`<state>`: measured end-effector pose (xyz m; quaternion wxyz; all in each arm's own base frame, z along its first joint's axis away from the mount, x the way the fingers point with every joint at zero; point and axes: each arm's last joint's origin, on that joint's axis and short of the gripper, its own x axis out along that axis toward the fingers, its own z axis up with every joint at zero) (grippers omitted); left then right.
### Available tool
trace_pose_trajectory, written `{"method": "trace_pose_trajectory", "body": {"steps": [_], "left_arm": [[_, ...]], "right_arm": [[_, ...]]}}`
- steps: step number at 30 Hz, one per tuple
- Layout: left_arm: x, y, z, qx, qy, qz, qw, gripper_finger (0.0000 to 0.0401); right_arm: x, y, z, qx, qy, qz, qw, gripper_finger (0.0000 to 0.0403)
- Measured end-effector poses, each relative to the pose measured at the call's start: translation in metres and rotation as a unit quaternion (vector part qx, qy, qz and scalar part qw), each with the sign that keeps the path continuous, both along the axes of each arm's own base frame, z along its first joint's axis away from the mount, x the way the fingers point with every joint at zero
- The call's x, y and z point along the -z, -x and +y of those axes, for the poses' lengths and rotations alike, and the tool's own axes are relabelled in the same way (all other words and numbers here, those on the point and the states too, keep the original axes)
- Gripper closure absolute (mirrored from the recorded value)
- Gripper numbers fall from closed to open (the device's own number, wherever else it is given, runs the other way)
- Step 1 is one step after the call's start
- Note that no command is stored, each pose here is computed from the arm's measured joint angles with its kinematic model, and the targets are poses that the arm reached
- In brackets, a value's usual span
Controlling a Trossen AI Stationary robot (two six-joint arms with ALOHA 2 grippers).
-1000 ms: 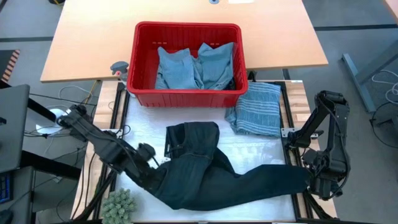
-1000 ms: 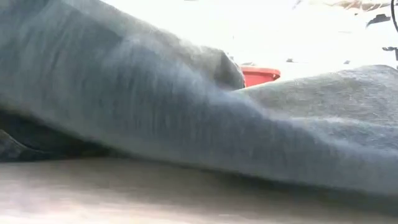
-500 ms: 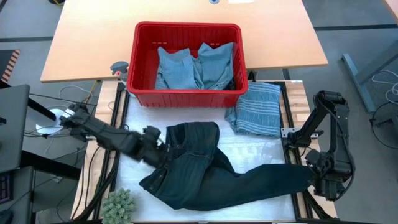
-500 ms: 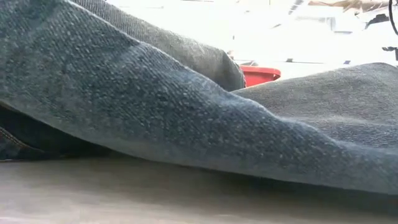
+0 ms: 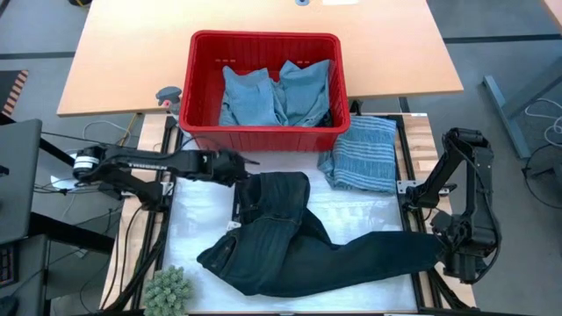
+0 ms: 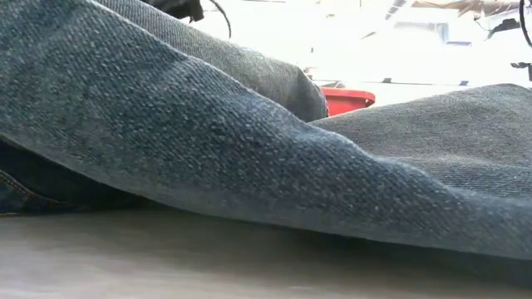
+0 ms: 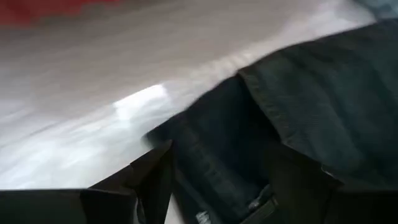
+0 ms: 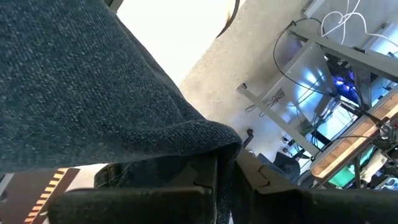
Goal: Fold Laundry from Bin
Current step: Fold the black pants
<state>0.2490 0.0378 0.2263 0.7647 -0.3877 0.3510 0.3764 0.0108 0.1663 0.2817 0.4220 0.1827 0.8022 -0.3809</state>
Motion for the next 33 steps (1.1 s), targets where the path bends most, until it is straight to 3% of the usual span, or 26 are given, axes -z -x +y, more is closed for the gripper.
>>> {"method": "trace_pose_trajectory", "body": {"steps": [6,14,23,27,33], "left_arm": [[0.027,-0.003,0.022,0.059,-0.027,0.037,0.997,0.0174],[0.053,-0.013,0.029,0.117,-0.003,0.081,0.990,0.0174],[0.080,-0.021,0.025,0.164,0.078,0.106,0.978,0.0183],[0.084,-0.020,0.023,0.156,0.118,0.109,0.975,0.0238],[0.068,-0.013,0.021,0.131,0.133,0.126,0.974,0.0383]], "right_arm": [[0.000,0.000,0.000,-0.003,-0.005,0.000,1.000,0.0355],[0.000,0.000,0.000,-0.005,-0.006,-0.001,1.000,0.0355],[0.000,0.000,0.001,-0.019,-0.017,0.000,1.000,0.0355],[0.000,0.000,0.001,-0.023,-0.019,0.000,1.000,0.0355],[0.000,0.000,0.001,-0.024,-0.020,0.000,1.000,0.0355]]}}
